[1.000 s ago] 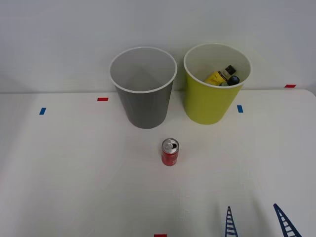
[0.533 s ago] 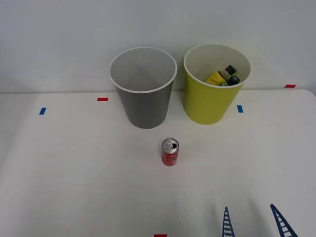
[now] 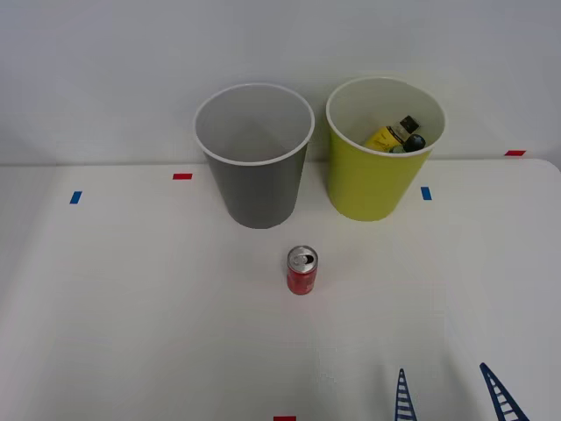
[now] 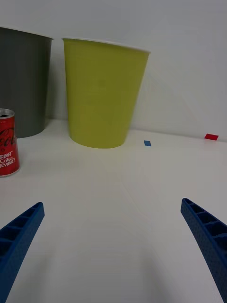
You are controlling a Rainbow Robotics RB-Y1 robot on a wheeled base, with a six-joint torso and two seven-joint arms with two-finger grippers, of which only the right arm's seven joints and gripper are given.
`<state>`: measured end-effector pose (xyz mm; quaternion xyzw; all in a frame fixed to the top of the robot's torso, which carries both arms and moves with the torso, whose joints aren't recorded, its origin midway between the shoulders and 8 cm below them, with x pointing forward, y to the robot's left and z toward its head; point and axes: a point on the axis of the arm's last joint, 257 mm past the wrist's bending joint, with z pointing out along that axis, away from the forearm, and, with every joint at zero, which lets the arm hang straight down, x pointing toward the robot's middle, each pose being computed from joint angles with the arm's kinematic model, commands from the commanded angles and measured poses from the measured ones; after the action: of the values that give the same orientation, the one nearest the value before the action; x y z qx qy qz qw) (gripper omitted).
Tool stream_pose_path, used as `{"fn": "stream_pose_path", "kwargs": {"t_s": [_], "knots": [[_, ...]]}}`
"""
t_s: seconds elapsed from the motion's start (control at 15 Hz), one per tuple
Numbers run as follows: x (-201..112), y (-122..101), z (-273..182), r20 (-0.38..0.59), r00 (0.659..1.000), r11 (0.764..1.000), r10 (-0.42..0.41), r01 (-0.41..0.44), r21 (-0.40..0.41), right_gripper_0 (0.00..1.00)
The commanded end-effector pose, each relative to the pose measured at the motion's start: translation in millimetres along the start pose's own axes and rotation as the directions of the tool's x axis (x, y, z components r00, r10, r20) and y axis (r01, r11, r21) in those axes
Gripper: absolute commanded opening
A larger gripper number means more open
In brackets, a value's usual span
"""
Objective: Put cans in the gray bin, plastic bottles in the light green bin
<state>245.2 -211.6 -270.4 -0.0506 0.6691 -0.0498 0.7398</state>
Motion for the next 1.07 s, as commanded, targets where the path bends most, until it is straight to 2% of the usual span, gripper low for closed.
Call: {"fn": "stream_pose_path", "kwargs": {"t_s": [0.07,1.07], "knots": [[0.1,0.0,0.0,0.000,1.000,1.000,0.000,0.000,0.000,1.00],[0.1,0.0,0.0,0.000,1.000,1.000,0.000,0.000,0.000,1.00]]}}
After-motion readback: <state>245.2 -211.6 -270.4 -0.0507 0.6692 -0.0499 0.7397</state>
